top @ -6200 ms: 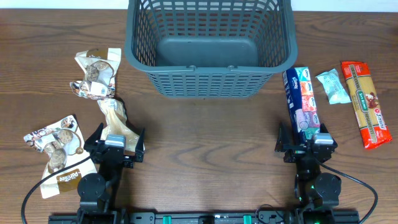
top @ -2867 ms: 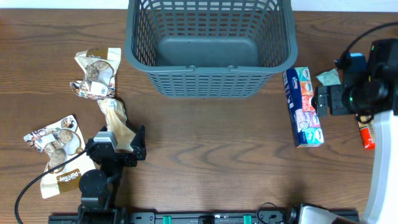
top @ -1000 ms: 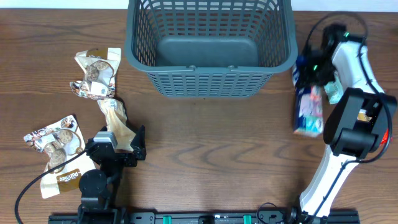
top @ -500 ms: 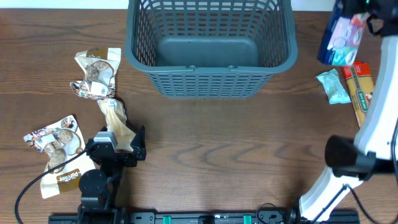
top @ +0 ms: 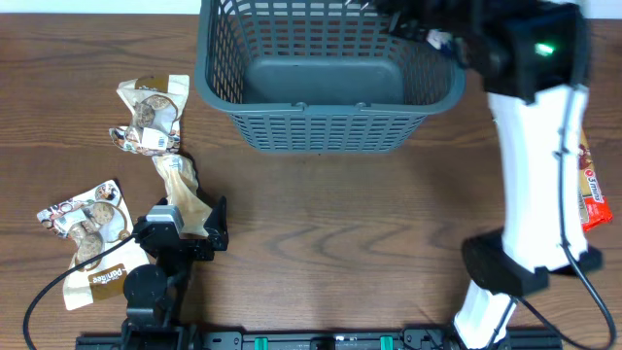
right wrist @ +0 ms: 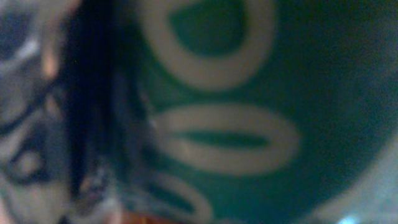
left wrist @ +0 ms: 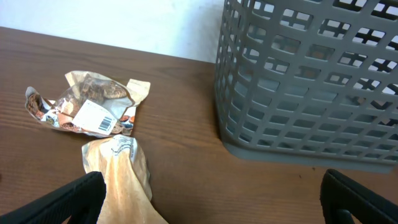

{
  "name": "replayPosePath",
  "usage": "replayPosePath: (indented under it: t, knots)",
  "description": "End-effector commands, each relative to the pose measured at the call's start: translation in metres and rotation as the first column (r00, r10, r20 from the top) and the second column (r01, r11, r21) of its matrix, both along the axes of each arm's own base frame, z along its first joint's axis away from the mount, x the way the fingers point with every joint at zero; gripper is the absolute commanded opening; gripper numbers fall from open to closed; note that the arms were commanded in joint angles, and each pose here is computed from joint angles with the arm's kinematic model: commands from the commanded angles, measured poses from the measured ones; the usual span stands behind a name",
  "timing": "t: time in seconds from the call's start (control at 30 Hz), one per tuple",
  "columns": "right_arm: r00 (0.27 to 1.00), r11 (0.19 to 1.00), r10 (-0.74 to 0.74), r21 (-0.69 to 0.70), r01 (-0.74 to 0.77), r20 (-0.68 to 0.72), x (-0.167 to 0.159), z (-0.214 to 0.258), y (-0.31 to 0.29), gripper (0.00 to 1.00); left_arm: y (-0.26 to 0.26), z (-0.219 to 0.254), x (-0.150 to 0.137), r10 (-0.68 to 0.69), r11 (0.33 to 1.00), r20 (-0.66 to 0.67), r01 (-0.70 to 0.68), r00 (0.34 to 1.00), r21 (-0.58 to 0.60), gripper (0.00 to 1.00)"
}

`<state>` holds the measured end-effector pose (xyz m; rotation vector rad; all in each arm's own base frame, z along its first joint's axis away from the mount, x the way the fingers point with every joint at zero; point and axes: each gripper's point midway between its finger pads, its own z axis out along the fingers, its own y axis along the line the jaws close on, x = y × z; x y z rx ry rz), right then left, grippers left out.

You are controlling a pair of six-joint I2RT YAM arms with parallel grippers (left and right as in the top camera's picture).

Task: Pack container
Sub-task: 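Lift the tissue bundle with the right gripper and drop it into the basket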

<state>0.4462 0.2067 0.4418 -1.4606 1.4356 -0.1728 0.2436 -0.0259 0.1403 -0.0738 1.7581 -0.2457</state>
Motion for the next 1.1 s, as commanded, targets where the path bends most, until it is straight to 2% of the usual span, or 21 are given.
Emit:
replayPosePath:
  t: [0.0, 0.03, 0.17, 0.2, 0.27, 0.3, 0.47, 0.5, 0.6, 0.67, 0.73, 0.77, 0.93, 1.07]
  knots:
    - [0.988, 0.973, 0.150, -0.184, -0.143, 0.026, 0.025, -0.046, 0.019, 0.12, -0.002, -0.009, -0.002, -0.013, 1.000, -0.032, 0.013, 0.999, -0.007, 0.99]
    - [0.986, 0.971, 0.164, -0.176, -0.164, -0.013, 0.031, -0.063, 0.025, 0.17, -0.004, -0.009, -0.002, -0.021, 1.000, -0.032, 0.021, 0.999, -0.008, 0.99]
    - [0.966, 0.977, 0.169, -0.094, -0.190, -0.198, 0.053, -0.130, 0.045, 0.17, -0.006, -0.009, -0.002, -0.028, 0.999, -0.034, 0.028, 0.999, -0.021, 0.99]
    - [0.956, 0.980, 0.158, -0.082, -0.183, -0.246, 0.059, -0.150, 0.048, 0.15, -0.006, -0.009, -0.002, -0.028, 0.999, -0.034, 0.028, 0.999, -0.021, 0.99]
    - [0.934, 0.984, 0.128, -0.071, -0.161, -0.334, 0.069, -0.188, 0.052, 0.02, -0.006, -0.009, -0.002, -0.028, 0.999, -0.034, 0.028, 0.999, -0.021, 0.99]
    - [0.921, 0.985, 0.118, -0.072, -0.155, -0.373, 0.072, -0.206, 0.053, 0.01, -0.006, -0.009, -0.002, -0.028, 0.999, -0.034, 0.028, 0.999, -0.021, 0.99]
    - [0.858, 0.984, 0.082, -0.094, -0.150, -0.507, 0.074, -0.271, 0.054, 0.12, -0.006, -0.009, -0.002, -0.028, 0.999, -0.034, 0.028, 0.999, -0.021, 0.98]
    - [0.851, 0.984, 0.080, -0.097, -0.151, -0.518, 0.073, -0.274, 0.053, 0.16, -0.006, -0.009, -0.002, -0.028, 0.999, -0.034, 0.028, 0.999, -0.021, 0.99]
    - [0.834, 0.983, 0.072, -0.104, -0.153, -0.548, 0.068, -0.281, 0.050, 0.45, -0.006, -0.009, -0.002, -0.028, 0.999, -0.034, 0.028, 0.999, -0.021, 0.99]
    - [0.835, 0.983, 0.063, -0.110, -0.146, -0.547, 0.069, -0.282, 0.048, 0.50, -0.005, -0.009, -0.002, -0.028, 0.999, -0.034, 0.027, 0.999, -0.021, 0.99]
    - [0.835, 0.985, 0.056, -0.104, -0.134, -0.548, 0.069, -0.279, 0.047, 0.77, -0.005, -0.009, -0.002, -0.028, 0.999, -0.034, 0.027, 0.999, -0.021, 0.99]
    - [0.834, 0.987, 0.053, -0.095, -0.126, -0.549, 0.069, -0.276, 0.048, 0.82, -0.005, -0.009, -0.002, -0.028, 0.999, -0.034, 0.027, 0.999, -0.021, 0.98]
    - [0.860, 0.991, 0.104, -0.025, -0.134, -0.500, 0.062, -0.233, 0.054, 0.98, -0.005, -0.010, -0.002, -0.028, 0.999, -0.042, 0.027, 0.999, -0.020, 0.98]
    - [0.923, 0.994, 0.101, 0.011, -0.104, -0.372, 0.051, -0.156, 0.042, 0.99, -0.005, -0.013, -0.003, -0.028, 0.999, -0.054, 0.027, 0.998, -0.020, 0.98]
